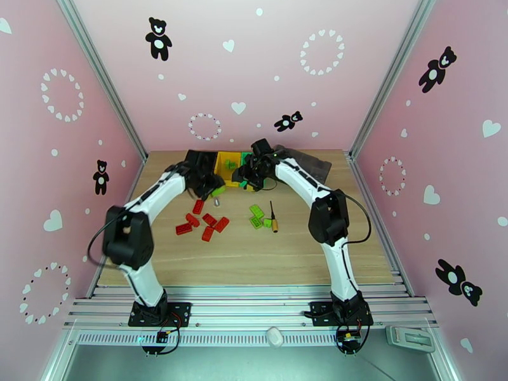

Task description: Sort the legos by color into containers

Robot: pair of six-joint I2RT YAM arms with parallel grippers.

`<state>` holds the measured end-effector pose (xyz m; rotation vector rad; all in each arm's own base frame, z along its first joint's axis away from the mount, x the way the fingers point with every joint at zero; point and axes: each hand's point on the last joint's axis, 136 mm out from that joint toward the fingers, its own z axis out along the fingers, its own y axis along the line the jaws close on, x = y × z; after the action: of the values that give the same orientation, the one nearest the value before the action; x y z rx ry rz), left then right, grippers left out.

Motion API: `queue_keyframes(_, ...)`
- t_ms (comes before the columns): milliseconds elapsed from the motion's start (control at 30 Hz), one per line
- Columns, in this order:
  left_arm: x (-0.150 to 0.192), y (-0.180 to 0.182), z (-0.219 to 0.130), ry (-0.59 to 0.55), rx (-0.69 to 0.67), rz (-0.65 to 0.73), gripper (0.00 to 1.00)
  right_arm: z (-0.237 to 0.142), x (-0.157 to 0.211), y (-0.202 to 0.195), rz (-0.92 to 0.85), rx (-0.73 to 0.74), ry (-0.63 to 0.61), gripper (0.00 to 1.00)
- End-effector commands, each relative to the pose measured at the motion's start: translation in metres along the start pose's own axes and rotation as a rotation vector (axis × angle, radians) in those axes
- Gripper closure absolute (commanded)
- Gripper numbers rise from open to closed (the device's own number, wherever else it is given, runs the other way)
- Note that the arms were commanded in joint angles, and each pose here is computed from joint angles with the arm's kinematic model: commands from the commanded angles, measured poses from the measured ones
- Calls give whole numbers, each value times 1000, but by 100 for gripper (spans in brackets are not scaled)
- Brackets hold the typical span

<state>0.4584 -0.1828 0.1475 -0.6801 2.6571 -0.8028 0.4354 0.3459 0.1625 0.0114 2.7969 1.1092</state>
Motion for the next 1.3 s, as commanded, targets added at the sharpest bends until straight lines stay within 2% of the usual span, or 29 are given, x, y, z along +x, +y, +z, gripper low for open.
queue_keyframes(0,-24,-20,9,-24,-4,-26,52,-23,-6,6,-29,11,-40,34)
queue_keyframes(200,-70,-44,38,-61,-12,-43,47,-39,1,-4,-49,76,-66,34)
queue_keyframes(333,-88,-54,49,-71,10,-56,32,-51,10,-15,-74,145,-68,34)
queue_keyframes(433,-92,-59,48,-80,30,-47,24,-58,17,-25,-101,203,-59,34)
queue_keyframes(667,-77,-63,23,-90,19,38,19,-57,33,-51,-141,308,-3,34)
queue_keyframes(867,-60,-51,-13,-131,-28,64,19,-46,42,-62,-165,344,51,35)
queue_keyframes(1100,-24,-12,-50,-149,-101,64,18,-25,52,-75,-200,407,111,40)
queue_keyframes(1267,22,29,-60,-119,-162,54,18,-4,58,-87,-231,470,164,43)
